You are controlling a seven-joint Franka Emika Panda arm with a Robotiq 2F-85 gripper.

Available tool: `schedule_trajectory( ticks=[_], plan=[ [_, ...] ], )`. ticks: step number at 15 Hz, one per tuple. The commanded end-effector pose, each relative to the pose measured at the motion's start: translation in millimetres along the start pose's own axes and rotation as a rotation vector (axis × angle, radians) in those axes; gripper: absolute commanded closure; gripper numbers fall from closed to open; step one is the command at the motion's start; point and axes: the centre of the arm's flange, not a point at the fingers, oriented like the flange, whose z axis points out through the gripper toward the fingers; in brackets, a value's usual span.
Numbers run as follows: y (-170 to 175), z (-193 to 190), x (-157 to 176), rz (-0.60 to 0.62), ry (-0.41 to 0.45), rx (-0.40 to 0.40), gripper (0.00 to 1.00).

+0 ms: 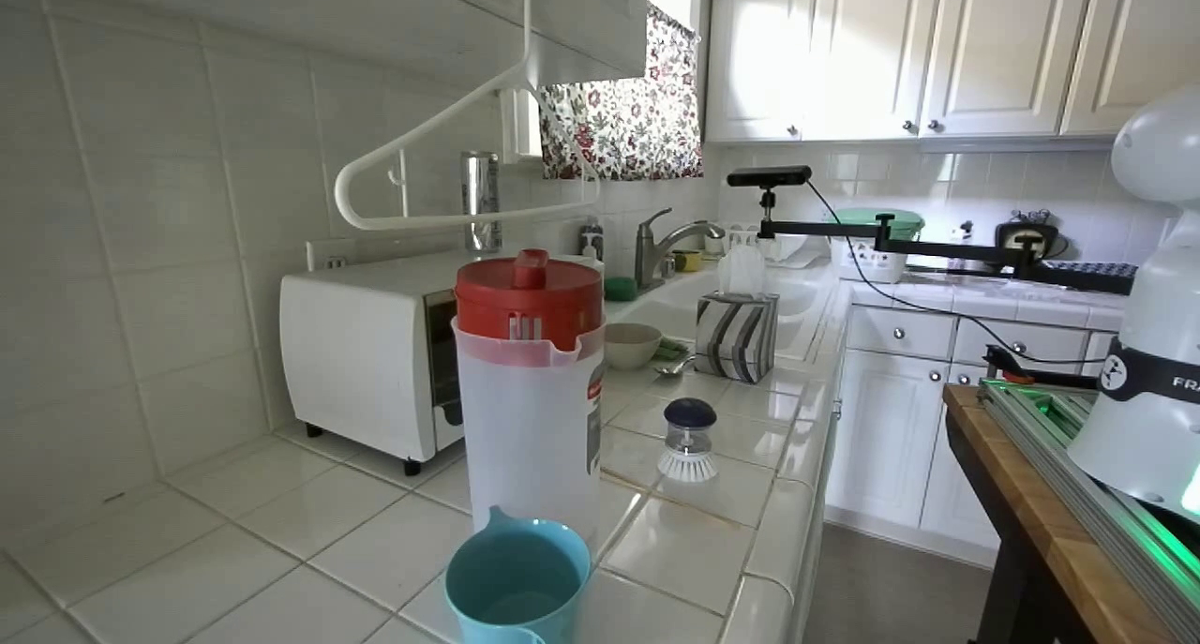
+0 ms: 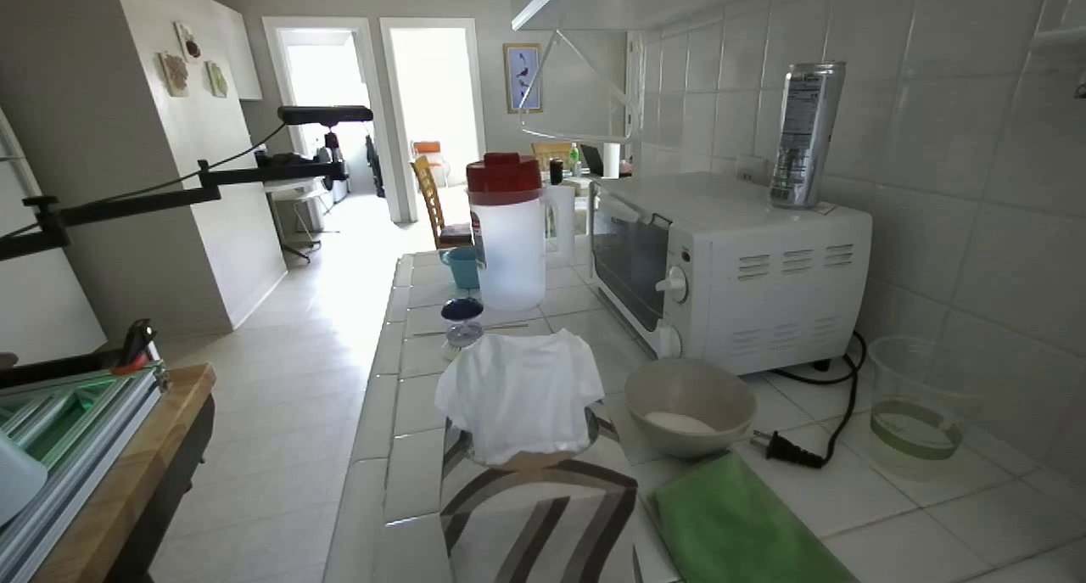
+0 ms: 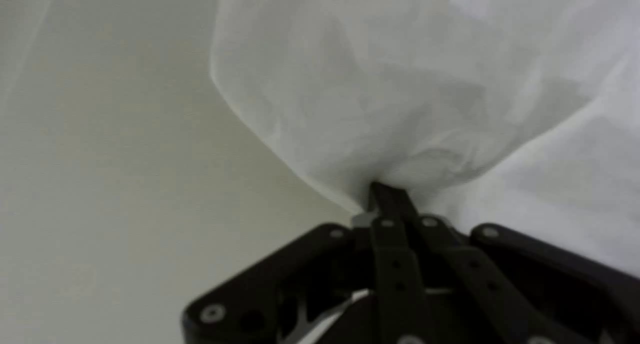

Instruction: Wipe the cabinet door with the white cloth

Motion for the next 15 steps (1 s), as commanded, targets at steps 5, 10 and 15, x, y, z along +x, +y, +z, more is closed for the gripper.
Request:
schedule_trajectory(
  ticks=[5,10,15],
  plan=[
    [52.2,1.0,9.4,0.061,0.024,-0.077,1.00],
    [52.8,-1.9,-32.2,0.117,-0.036,-0.068,1.00],
    [22.4,8.5,-64.4,0.132,-0.107,0.005,1.00]
  ],
)
